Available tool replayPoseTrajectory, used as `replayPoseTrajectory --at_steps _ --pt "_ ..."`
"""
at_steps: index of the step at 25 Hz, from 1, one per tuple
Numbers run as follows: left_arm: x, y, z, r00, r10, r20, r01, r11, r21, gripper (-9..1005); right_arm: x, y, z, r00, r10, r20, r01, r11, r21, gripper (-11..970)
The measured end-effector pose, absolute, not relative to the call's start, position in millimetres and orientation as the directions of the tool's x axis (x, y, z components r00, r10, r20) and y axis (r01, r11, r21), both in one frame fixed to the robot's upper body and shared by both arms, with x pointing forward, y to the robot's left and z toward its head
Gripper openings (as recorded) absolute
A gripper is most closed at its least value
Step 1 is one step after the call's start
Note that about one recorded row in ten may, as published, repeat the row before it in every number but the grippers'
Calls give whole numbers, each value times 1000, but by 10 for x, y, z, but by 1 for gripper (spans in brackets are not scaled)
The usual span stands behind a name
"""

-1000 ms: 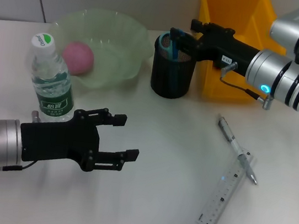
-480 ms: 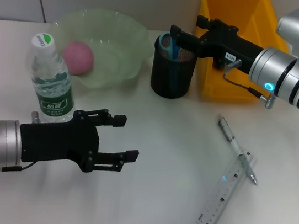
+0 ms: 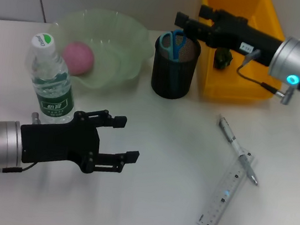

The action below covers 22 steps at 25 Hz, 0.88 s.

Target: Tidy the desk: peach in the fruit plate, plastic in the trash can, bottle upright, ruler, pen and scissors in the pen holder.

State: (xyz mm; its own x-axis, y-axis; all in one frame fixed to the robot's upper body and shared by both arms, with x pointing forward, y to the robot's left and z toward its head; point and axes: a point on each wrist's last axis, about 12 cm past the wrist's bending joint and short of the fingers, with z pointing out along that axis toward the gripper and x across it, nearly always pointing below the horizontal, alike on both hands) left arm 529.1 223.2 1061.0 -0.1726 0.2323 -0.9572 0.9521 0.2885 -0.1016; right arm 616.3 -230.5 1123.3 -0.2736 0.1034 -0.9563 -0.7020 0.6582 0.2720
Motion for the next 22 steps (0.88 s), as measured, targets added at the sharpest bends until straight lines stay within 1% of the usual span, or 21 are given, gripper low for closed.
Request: replayPoseTrajectory --at_steps 2,3,5,9,12,13,14,17,18,19,22 --pt "5294 2227 10612 -178 228 -957 951 291 -108 815 6098 -2345 11325 -288 91 -953 -724 631 279 817" --pt "5296 2225 10613 -181 227 -957 950 292 -110 815 6032 -2371 11444 -306 52 -950 -757 592 277 817" --pt "5298 2221 10615 -182 226 -957 950 292 -112 815 6006 -2386 11494 -316 28 -948 -770 576 274 817" --pt "5304 2217 10618 -184 224 -957 949 294 -113 815 5895 -2466 11702 -378 -132 -916 -823 501 268 817" --pt "5309 2227 10618 -191 224 -956 946 300 -119 815 5879 -2510 11854 -398 -270 -876 -856 452 250 818" --pt "5312 2239 10614 -194 226 -954 945 305 -120 814 5908 -2511 11960 -394 -375 -839 -882 410 231 818" --pt "5312 2239 10614 -194 226 -954 945 305 -120 814 5908 -2511 11960 -394 -375 -839 -882 410 231 818" --pt "5321 2266 10624 -205 212 -956 937 325 -129 814 5967 -2466 12094 -353 -512 -783 -921 337 195 818" --pt "5326 2270 10629 -214 205 -955 934 331 -138 814 6008 -2403 12173 -292 -612 -735 -951 267 155 818" --pt "5329 2271 10632 -222 201 -954 931 334 -146 814 6008 -2403 12173 -292 -612 -735 -951 267 155 818" --pt "5336 2271 10643 -246 191 -950 925 338 -171 814 6046 -2302 12265 -169 -723 -670 -985 147 89 818"
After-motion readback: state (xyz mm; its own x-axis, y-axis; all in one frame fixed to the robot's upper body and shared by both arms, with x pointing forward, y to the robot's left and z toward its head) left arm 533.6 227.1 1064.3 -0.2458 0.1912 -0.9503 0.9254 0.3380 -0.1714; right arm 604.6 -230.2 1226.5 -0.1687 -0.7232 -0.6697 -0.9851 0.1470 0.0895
